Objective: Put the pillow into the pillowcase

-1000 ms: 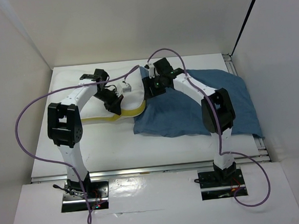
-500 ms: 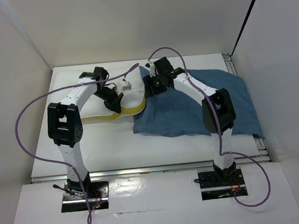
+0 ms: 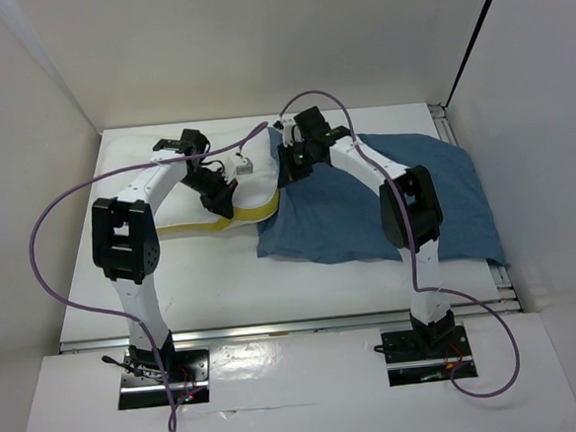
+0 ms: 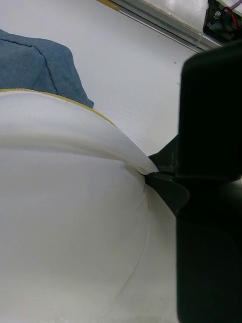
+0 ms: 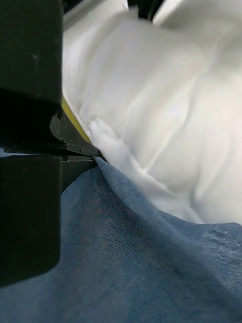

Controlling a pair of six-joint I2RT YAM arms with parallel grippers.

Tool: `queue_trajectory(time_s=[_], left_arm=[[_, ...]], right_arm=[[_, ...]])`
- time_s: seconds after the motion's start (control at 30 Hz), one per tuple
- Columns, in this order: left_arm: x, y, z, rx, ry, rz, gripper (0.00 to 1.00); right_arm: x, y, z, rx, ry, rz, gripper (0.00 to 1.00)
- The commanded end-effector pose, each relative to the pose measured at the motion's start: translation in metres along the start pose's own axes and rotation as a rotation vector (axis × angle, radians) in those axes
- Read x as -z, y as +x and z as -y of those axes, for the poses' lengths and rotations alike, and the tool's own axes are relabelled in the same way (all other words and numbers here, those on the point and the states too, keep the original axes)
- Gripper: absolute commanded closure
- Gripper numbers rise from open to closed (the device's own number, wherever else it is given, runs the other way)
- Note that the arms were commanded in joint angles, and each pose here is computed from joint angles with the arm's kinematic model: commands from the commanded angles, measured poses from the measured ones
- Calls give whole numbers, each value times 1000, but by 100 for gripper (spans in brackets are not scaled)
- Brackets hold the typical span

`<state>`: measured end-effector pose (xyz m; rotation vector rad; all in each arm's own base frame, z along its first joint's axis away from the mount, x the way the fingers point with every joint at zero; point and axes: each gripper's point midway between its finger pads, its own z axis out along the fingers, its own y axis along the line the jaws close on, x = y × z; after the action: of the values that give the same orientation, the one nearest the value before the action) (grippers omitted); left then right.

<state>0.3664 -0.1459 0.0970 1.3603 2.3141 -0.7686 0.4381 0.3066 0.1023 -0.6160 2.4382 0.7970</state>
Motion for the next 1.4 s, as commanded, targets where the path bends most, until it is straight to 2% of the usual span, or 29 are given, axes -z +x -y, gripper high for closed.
queue_trajectory(time_s=[0.0, 0.17, 0.5, 0.67, 0.73, 0.9, 1.1, 1.37], left_arm=[[-1, -10, -6, -4, 6, 44, 100], [-6, -19, -8, 1, 0, 66, 100], [-12, -36, -4, 7, -4, 94, 100], [-10, -46, 8, 12, 16, 116, 100], [-11, -50, 12, 3, 15, 121, 100], [-10, -61, 18, 12, 4, 146, 100], [-4, -71, 45, 1, 72, 185, 100], [4, -50, 91, -19, 177, 147, 100]], right_arm=[[42, -36, -38, 42, -136, 74, 100], [77, -45, -61, 44, -226, 80, 100], [84, -50, -80, -8, -315, 91, 100], [72, -53, -82, -42, -366, 80, 100], [81, -65, -89, -15, -385, 111, 100], [84, -65, -100, -54, -414, 101, 100], [71, -60, -75, -85, -365, 94, 100], [54, -53, -26, -122, -291, 86, 100]])
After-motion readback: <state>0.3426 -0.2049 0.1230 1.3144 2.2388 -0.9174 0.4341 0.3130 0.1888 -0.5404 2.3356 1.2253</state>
